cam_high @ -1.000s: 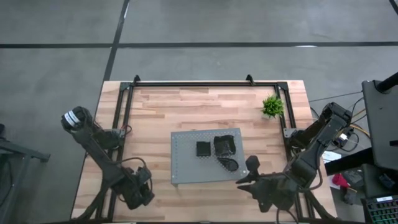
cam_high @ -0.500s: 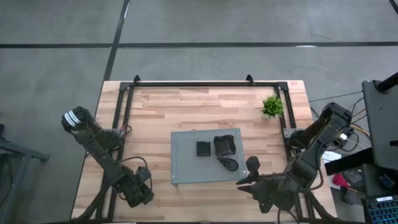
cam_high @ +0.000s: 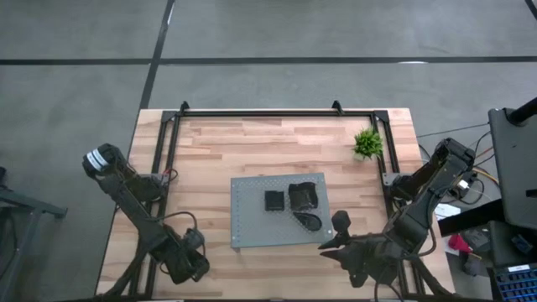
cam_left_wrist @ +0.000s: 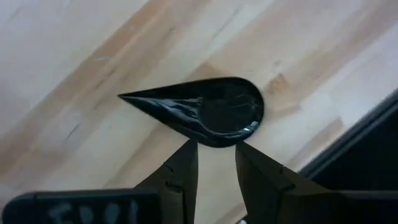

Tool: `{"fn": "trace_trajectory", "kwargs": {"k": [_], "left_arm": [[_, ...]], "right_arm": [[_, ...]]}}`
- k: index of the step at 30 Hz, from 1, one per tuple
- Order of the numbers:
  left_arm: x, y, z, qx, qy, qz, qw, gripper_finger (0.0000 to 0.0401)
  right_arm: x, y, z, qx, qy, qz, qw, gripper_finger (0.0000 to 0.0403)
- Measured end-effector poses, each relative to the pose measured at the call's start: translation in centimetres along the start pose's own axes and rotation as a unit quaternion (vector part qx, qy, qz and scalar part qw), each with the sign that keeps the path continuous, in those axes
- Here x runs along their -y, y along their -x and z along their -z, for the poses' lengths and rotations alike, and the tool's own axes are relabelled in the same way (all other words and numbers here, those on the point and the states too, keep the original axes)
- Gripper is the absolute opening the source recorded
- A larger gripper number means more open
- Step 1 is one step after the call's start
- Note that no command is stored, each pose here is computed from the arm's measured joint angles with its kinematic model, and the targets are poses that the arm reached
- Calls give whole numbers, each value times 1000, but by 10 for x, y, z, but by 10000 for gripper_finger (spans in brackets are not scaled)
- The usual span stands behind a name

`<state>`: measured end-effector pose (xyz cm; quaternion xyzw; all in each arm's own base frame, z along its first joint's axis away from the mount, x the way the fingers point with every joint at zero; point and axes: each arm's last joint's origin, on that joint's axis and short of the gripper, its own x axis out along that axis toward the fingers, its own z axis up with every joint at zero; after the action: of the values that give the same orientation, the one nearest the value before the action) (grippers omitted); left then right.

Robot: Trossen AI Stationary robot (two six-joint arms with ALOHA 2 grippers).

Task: Pick & Place Mini shaped plates
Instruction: Stack the drop shaped plate on top of the drop shaped plate on the shelf

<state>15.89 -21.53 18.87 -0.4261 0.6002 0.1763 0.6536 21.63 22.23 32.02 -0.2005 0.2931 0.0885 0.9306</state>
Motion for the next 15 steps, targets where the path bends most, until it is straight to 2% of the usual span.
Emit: {"fn": "trace_trajectory", "kwargs": {"k": [7,15], "left_arm": [[-16,-11,-4,1,37,-34,999,83],[-20,-15,-5,13,26,-34,999,78]], "right_arm": [[0,0,0,0,-1,0,1000,66],[0,0,0,0,0,0,1000,59]]}}
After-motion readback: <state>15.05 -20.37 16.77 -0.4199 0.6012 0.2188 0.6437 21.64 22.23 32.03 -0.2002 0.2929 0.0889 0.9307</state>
